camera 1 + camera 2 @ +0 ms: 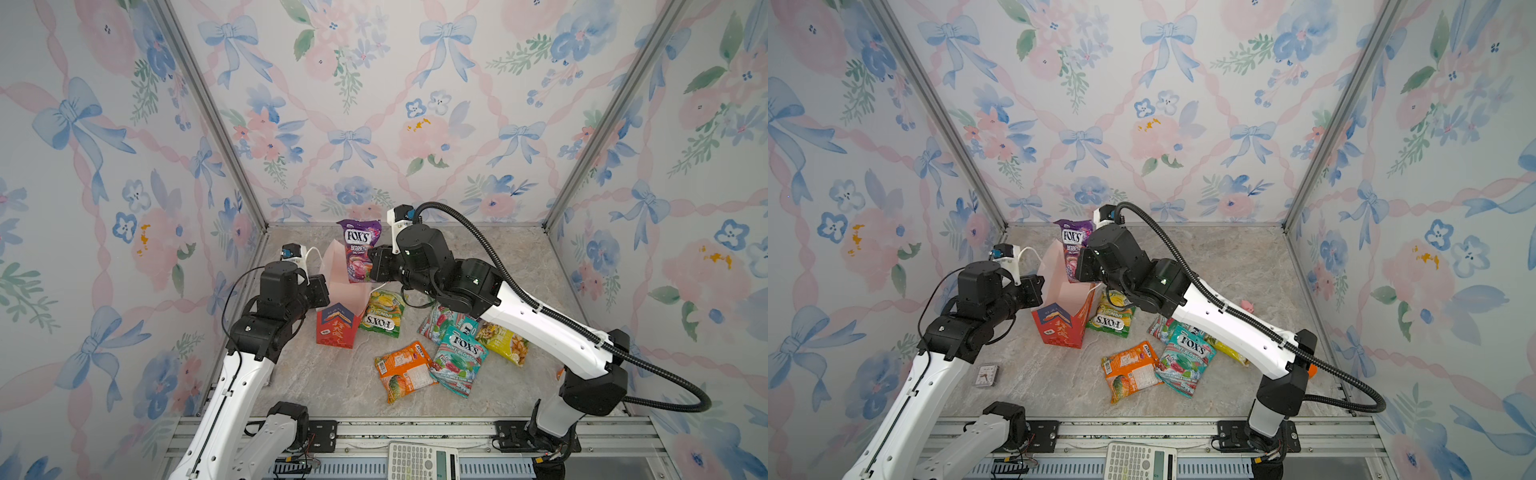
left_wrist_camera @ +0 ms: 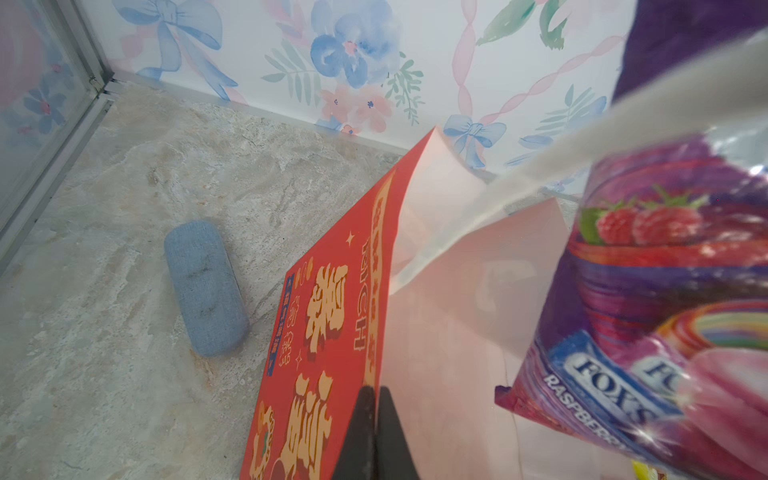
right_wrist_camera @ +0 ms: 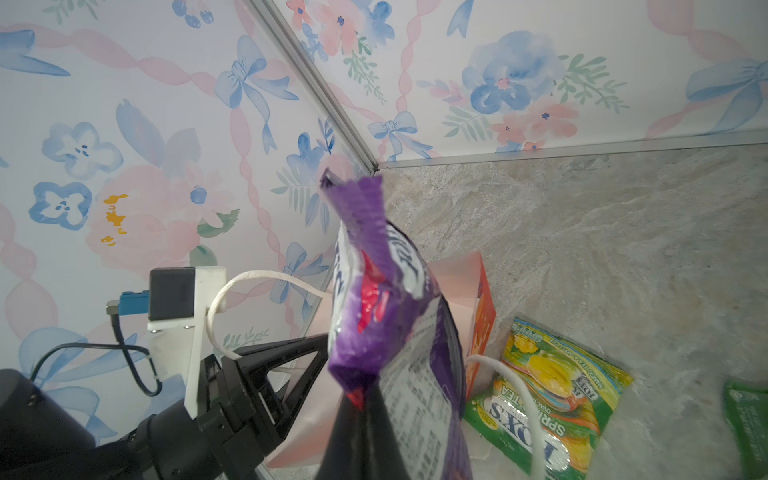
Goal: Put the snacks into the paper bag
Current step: 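Lower the purple packet into the bag held open by the left gripper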
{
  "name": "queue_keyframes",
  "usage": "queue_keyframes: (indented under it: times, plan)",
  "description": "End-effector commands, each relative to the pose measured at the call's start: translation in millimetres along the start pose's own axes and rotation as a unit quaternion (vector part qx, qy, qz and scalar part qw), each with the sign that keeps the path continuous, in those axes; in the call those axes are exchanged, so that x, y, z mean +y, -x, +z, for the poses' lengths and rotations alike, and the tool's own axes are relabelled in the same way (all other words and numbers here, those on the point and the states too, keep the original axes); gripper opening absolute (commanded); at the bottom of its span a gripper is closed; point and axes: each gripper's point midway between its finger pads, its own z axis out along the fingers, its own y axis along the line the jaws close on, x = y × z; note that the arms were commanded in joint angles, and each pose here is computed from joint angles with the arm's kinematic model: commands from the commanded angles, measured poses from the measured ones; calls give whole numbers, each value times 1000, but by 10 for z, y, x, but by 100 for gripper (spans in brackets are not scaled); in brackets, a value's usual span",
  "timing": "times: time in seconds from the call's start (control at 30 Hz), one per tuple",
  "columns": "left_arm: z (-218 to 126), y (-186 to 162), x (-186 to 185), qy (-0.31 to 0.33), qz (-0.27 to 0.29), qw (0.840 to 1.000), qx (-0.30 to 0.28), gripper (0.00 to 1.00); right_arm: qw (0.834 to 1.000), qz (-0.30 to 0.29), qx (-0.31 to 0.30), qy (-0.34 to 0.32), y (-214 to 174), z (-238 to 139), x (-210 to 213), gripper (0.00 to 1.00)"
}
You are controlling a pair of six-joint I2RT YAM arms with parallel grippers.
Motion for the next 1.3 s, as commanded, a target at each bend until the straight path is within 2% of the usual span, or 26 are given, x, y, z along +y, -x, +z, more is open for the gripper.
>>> queue_keyframes:
  times: [0.0, 0.37, 0.63, 0.97, 1.27]
  plan:
    - [-4, -3, -7, -3, -3, 1000, -6, 0, 1000, 14, 2, 26, 53, -85, 84, 0]
    - [-14, -13, 30, 5, -4, 1000, -9, 0, 997, 15, 67, 27, -228, 33, 38, 0]
    - [-15, -8, 49, 11, 1, 1000, -12, 0, 993, 43, 111, 14, -435, 176, -133, 0]
    - [-17, -21, 54, 11, 5, 1000, -11, 0, 990, 39, 134, -7, -569, 288, -237, 0]
    - [-19, -29, 43, 8, 13, 1000, -10, 0, 991, 41, 123, -23, -600, 391, -332, 0]
